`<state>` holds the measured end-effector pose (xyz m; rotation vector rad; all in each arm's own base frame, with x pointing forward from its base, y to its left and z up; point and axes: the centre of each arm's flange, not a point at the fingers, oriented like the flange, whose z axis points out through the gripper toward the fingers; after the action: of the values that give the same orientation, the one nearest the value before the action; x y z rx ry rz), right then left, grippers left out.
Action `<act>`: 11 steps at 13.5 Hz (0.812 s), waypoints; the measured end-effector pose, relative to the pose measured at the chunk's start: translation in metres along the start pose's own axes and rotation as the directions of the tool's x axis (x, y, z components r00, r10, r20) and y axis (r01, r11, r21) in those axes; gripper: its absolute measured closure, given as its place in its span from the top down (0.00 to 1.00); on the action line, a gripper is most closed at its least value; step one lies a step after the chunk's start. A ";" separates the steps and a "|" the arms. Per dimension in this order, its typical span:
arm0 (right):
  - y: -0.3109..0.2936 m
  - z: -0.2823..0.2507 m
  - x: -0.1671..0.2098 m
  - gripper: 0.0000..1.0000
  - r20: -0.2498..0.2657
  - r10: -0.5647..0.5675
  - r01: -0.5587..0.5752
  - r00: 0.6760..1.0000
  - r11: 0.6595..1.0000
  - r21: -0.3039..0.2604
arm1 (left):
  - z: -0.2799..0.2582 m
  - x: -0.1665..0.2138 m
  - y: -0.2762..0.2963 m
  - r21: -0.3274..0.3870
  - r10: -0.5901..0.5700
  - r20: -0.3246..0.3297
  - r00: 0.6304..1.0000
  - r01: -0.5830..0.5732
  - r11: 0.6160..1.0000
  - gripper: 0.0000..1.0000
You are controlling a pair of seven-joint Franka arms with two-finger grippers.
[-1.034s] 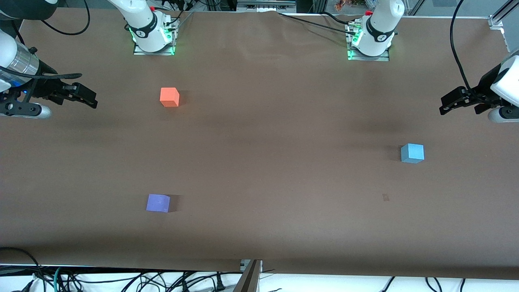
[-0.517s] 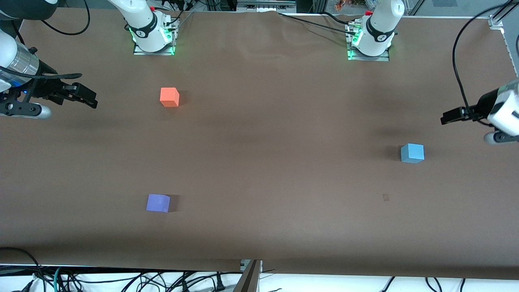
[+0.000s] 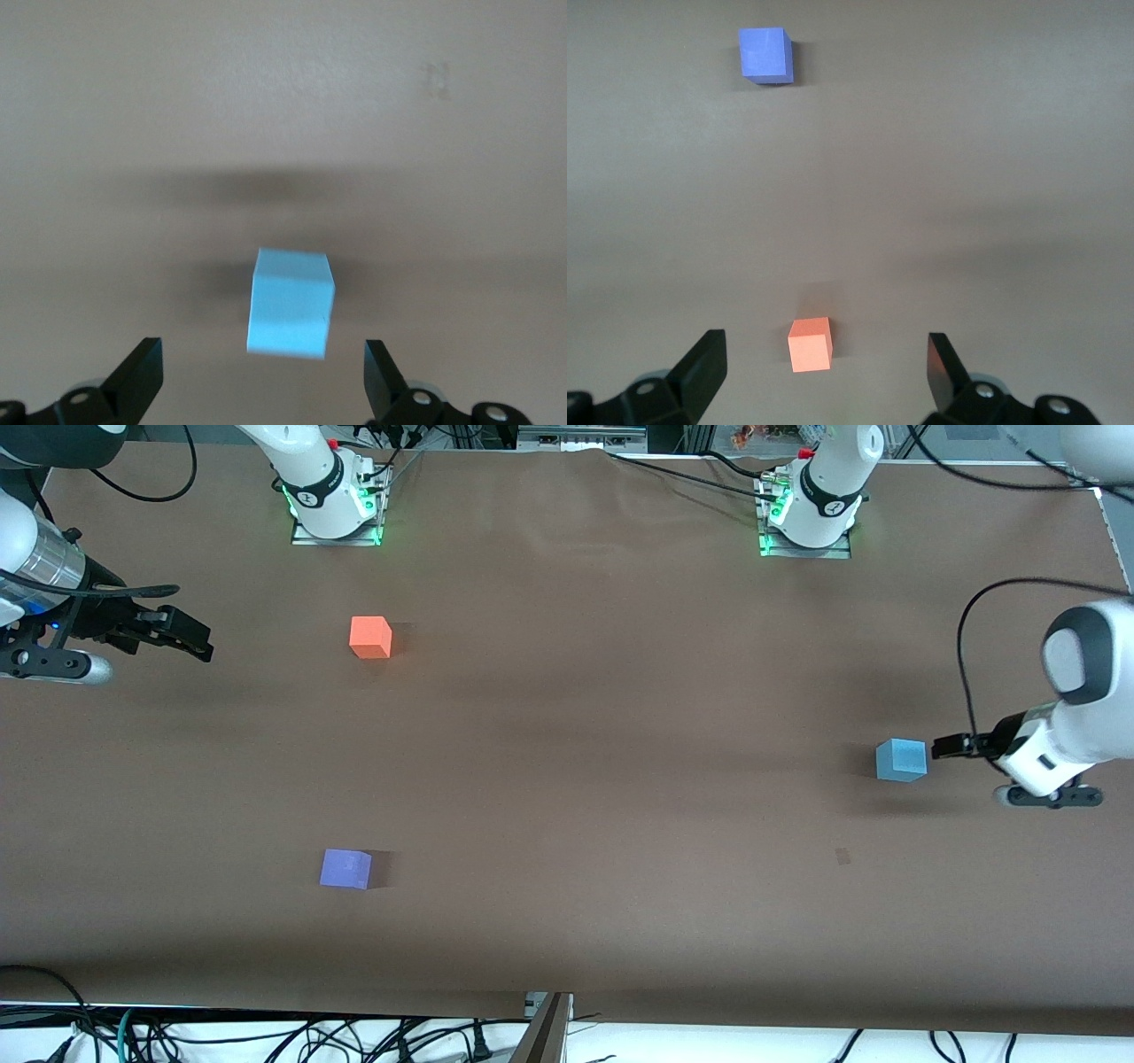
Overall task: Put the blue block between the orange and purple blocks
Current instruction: 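Lower the left gripper and grasp the light-blue cube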
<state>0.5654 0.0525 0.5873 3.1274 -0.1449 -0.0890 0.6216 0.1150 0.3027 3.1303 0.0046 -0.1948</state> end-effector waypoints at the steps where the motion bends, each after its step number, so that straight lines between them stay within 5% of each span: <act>1: 0.000 0.000 0.000 1.00 0.000 0.000 0.000 1.000 1.000 0.000 | 0.023 0.002 0.000 0.005 0.014 -0.020 1.000 -0.014 1.000 1.00; 11: 0.000 0.000 0.000 1.00 0.000 0.000 0.000 1.000 1.000 0.000 | 0.107 -0.028 0.006 -0.003 0.126 -0.062 0.990 -0.126 0.992 1.00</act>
<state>0.5655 0.0525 0.5873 3.1275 -0.1450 -0.0884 0.5803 0.1081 0.2005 3.1147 -0.1917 -0.0975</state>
